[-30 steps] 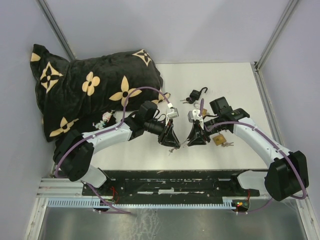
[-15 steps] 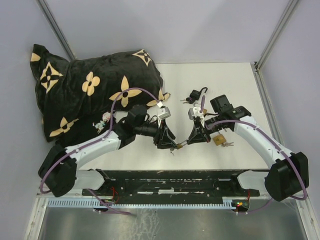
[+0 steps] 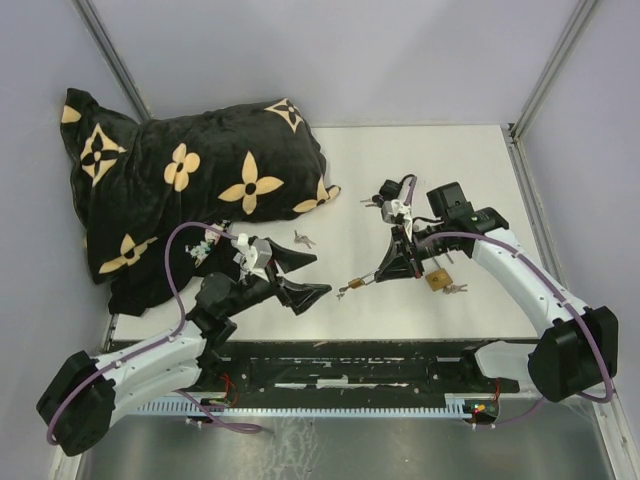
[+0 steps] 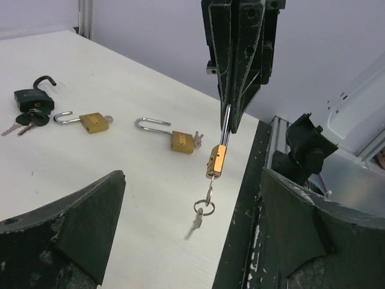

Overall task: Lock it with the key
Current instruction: Lock the lock.

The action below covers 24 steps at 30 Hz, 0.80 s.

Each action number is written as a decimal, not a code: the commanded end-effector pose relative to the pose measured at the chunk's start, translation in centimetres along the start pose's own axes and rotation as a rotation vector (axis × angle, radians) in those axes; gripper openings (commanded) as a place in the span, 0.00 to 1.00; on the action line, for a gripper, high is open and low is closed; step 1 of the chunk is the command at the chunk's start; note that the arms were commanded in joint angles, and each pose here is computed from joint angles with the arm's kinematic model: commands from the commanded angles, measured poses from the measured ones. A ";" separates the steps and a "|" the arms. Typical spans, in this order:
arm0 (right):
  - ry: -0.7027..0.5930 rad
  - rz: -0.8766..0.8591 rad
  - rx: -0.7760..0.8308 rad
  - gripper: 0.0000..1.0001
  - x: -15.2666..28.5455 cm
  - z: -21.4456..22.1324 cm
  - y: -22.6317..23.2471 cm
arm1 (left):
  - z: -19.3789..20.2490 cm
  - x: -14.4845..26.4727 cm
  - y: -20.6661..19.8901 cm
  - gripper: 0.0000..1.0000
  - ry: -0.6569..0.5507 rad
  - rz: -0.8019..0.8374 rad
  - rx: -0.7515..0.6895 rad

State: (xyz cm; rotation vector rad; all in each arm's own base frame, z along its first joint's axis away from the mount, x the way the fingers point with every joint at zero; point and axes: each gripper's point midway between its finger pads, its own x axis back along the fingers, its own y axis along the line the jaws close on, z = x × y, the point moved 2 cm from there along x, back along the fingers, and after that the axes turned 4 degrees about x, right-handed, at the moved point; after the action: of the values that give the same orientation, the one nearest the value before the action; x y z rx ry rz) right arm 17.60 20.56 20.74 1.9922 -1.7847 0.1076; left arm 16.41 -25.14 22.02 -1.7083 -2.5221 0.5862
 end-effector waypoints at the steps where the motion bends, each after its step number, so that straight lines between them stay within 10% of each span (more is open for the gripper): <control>1: -0.086 -0.030 0.014 0.02 0.5 -2.8 0.7 | -4.1 -0.1 -2.1 0.99 -0.247 0.075 0.035; 24: -0.158 -0.086 0.090 0.02 1.3 -4.3 3.2 | -0.5 -4.3 -5.2 0.95 -0.271 0.203 -0.302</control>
State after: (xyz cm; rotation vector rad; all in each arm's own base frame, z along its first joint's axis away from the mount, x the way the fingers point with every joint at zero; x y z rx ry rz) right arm 16.23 20.59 23.27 2.0723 -1.7841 -0.0119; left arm 12.91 -30.50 21.87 -2.0734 -2.5955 0.5148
